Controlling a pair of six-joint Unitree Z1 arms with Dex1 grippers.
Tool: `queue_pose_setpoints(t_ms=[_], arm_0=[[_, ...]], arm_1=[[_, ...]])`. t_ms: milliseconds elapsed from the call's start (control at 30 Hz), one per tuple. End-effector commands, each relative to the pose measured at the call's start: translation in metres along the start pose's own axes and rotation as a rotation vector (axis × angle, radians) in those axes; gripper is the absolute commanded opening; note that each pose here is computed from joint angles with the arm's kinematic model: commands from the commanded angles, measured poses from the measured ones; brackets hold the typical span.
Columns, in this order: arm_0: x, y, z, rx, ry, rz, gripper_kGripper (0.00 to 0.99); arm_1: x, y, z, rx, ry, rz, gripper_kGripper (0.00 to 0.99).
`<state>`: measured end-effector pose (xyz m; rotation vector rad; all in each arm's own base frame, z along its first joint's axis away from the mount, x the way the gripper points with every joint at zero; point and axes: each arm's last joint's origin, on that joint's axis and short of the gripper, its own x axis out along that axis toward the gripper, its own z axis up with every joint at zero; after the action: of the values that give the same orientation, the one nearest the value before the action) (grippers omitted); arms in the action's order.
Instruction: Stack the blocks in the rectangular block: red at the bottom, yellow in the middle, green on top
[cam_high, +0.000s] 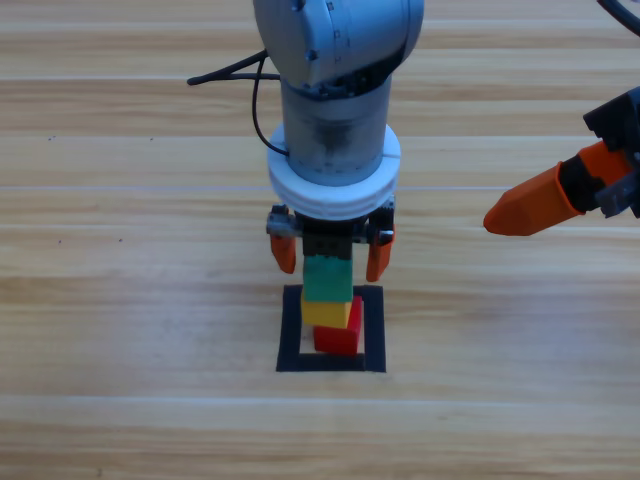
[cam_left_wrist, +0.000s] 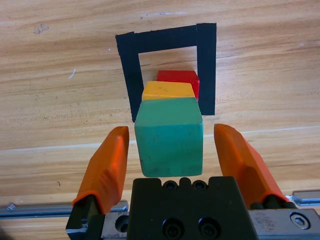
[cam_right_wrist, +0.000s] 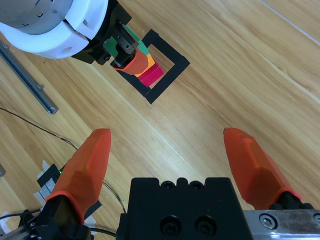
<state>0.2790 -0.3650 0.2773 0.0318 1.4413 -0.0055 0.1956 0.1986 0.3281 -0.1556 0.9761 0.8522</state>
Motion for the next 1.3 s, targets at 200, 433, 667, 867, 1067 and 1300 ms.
queue_pose_setpoints(t_ms=[200,433,667,867,1067,1300], arm_0=[[0.013,-0.013,-0.008,0.021,-0.002,0.027,0.980],[-0.010,-0.011,-0.005,0.004,-0.058,-0.013,0.980],[-0.133,0.040,-0.041,-0.051,-0.339,-0.135,0.982],[-0.143,0.071,-0.096,0.030,-0.456,-0.109,0.983],[-0.112,0.113,-0.138,0.128,-0.502,-0.160,0.985],[-0.098,0.132,-0.150,0.160,-0.520,-0.175,0.990]], arm_1=[[0.014,-0.009,-0.004,0.023,0.062,0.010,0.990],[-0.014,-0.002,-0.007,-0.092,0.036,0.031,0.989],[-0.015,0.002,-0.009,-0.117,0.041,0.102,0.980],[-0.013,0.004,-0.010,-0.159,0.046,0.104,0.980],[-0.006,0.004,-0.006,-0.170,0.060,0.080,0.980],[0.008,0.000,-0.004,-0.160,0.095,0.061,0.980]])
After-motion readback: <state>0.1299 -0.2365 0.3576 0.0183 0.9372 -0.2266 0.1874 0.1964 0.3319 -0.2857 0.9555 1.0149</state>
